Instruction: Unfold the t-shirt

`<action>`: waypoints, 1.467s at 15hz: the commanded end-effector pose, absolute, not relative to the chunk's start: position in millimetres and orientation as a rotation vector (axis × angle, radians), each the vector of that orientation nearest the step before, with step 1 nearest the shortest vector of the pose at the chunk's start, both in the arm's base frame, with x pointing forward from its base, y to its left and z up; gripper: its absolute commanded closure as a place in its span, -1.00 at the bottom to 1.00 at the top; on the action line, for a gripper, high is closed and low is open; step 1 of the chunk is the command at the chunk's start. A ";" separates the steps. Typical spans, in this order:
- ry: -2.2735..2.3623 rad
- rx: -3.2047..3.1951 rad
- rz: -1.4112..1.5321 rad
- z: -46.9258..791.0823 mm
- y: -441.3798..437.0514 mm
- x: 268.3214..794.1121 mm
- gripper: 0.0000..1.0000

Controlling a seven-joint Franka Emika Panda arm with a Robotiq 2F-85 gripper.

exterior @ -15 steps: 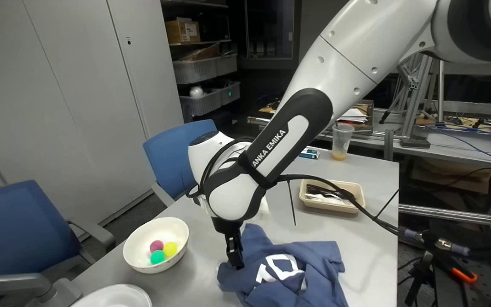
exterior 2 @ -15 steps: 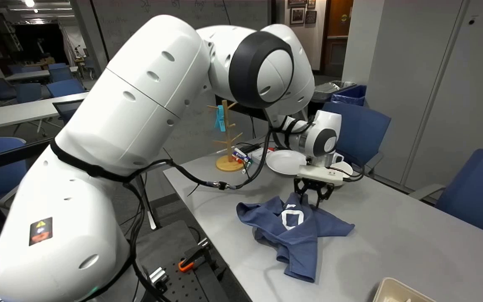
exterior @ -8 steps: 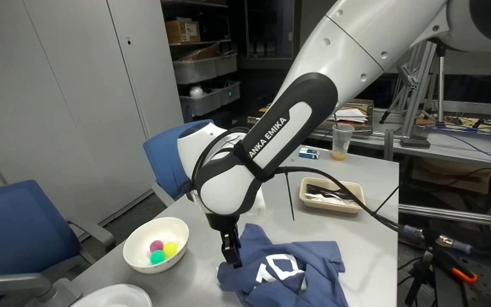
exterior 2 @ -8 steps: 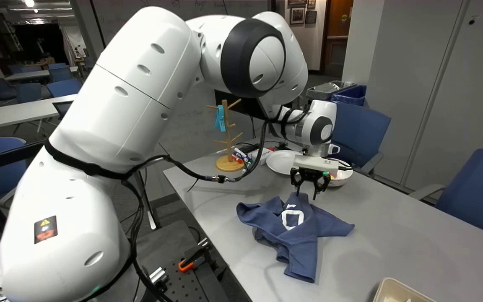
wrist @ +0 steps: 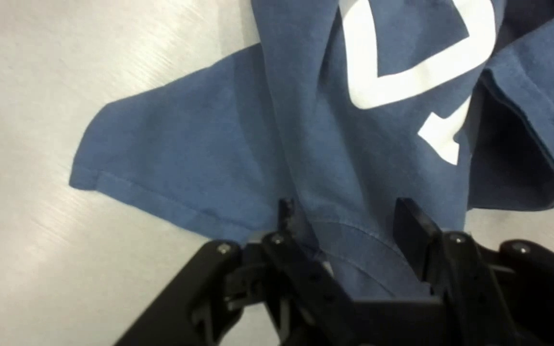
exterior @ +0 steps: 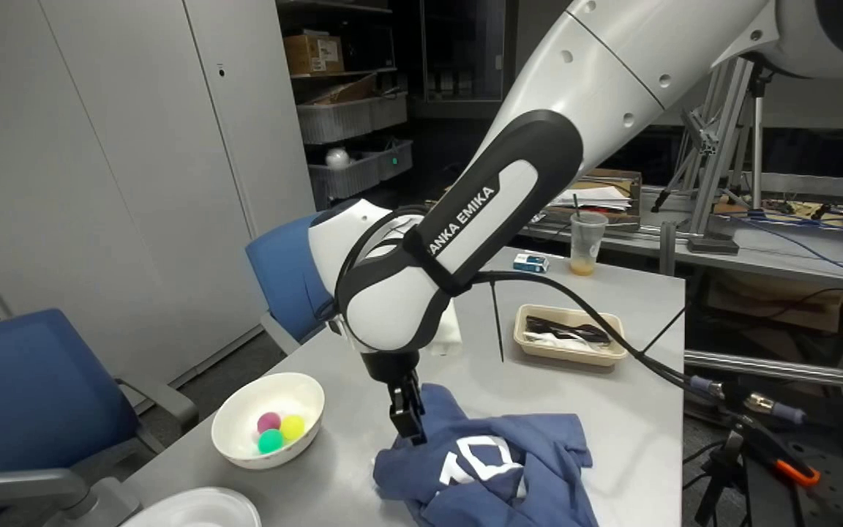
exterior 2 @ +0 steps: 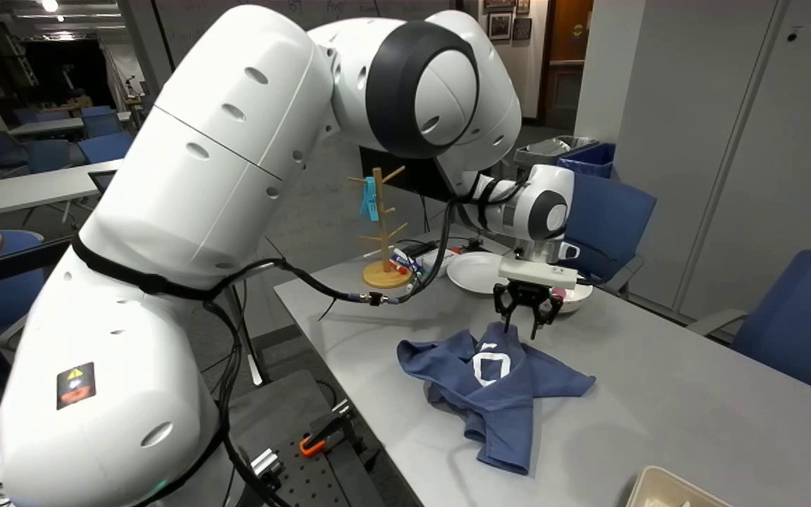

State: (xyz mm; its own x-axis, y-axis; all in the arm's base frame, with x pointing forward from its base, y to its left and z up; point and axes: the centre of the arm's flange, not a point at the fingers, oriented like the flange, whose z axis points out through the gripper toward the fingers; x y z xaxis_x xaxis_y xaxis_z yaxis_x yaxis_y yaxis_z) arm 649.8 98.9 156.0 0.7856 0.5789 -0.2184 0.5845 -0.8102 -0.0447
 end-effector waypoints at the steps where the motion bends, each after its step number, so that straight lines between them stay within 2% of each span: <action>1: 0.886 2.961 -0.424 146.9 75.3 658.0 0.04; 9: 0.798 2.967 -0.530 121.6 59.0 648.7 -0.04; 11: 0.786 2.964 -0.543 116.9 58.6 647.0 0.12; 12: 0.776 2.970 -0.554 114.3 56.1 647.0 0.53; 14: 0.751 2.976 -0.567 110.3 51.2 647.2 0.63; 16: 0.721 2.986 -0.573 109.9 46.9 648.1 0.94; 17: 0.710 2.990 -0.567 111.6 45.7 648.3 1.00; 22: 0.727 2.946 -0.494 151.7 59.5 639.8 0.99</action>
